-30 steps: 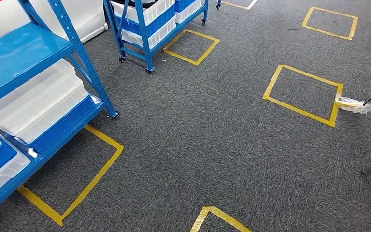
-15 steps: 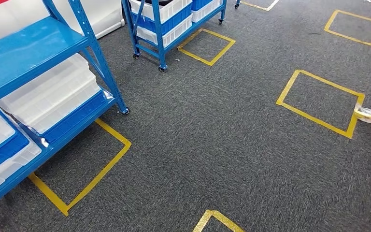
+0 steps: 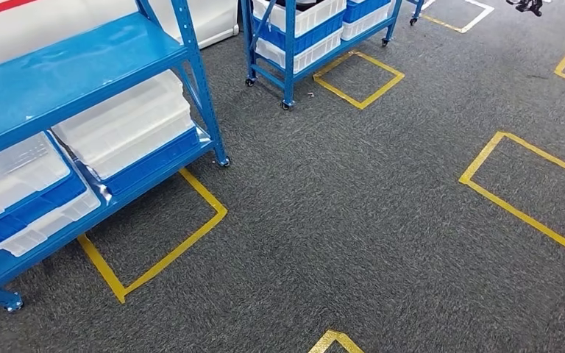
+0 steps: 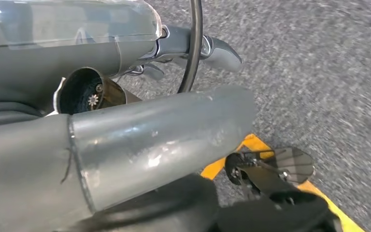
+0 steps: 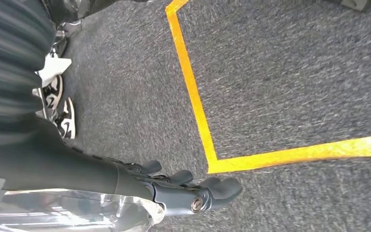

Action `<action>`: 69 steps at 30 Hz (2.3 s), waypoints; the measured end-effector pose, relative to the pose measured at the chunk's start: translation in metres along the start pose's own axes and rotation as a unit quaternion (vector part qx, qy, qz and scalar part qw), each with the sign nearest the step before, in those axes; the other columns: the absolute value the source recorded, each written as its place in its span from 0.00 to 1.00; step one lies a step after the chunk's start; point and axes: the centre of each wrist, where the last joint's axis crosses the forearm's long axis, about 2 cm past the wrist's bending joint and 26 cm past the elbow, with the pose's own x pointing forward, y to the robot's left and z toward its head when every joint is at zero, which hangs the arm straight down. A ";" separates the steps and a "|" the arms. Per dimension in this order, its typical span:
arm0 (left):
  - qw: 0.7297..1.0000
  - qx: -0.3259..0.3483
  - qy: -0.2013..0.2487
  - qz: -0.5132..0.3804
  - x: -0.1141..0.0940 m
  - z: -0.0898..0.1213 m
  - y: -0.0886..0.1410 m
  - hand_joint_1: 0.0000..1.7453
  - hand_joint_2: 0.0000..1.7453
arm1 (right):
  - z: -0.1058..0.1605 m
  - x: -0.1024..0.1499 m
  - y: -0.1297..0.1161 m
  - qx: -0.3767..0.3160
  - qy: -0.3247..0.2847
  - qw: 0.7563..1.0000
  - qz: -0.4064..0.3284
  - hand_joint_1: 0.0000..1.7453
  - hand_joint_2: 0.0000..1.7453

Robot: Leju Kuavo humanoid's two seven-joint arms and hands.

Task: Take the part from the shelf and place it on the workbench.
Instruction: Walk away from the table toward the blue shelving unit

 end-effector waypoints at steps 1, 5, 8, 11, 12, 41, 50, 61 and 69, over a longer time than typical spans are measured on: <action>1.000 0.000 0.001 0.000 -0.001 0.000 0.000 0.00 0.00 | 0.000 0.000 0.000 0.000 0.000 1.000 0.000 0.00 1.00; 1.000 0.000 -0.001 0.000 0.001 0.000 0.000 0.00 0.00 | 0.000 -0.002 0.001 0.001 0.001 1.000 0.000 0.00 1.00; 1.000 0.000 0.000 0.000 0.000 0.000 0.000 0.00 0.00 | 0.000 -0.002 0.001 0.001 0.002 1.000 0.000 0.00 1.00; 1.000 0.000 0.000 0.000 0.000 0.000 0.000 0.00 0.00 | 0.000 -0.003 0.001 0.001 0.003 1.000 0.000 0.00 1.00; 1.000 0.000 -0.001 0.001 0.001 0.000 0.000 0.00 0.00 | 0.000 -0.003 0.001 0.001 0.004 1.000 0.000 0.00 1.00; 1.000 0.006 0.010 0.016 0.000 0.001 -0.002 0.00 0.00 | -0.001 0.000 -0.002 -0.001 0.000 1.000 0.014 0.00 1.00; 1.000 0.008 0.021 0.011 -0.002 0.001 -0.002 0.00 0.00 | 0.001 0.000 0.002 0.006 -0.002 1.000 0.015 0.00 1.00; 1.000 0.007 0.009 0.009 -0.001 0.001 -0.002 0.00 0.00 | 0.001 0.003 0.003 0.007 -0.013 1.000 0.008 0.00 0.25; 1.000 0.006 0.013 0.005 0.000 0.001 -0.002 0.00 1.00 | 0.001 0.000 0.003 0.005 -0.003 1.000 -0.012 0.00 1.00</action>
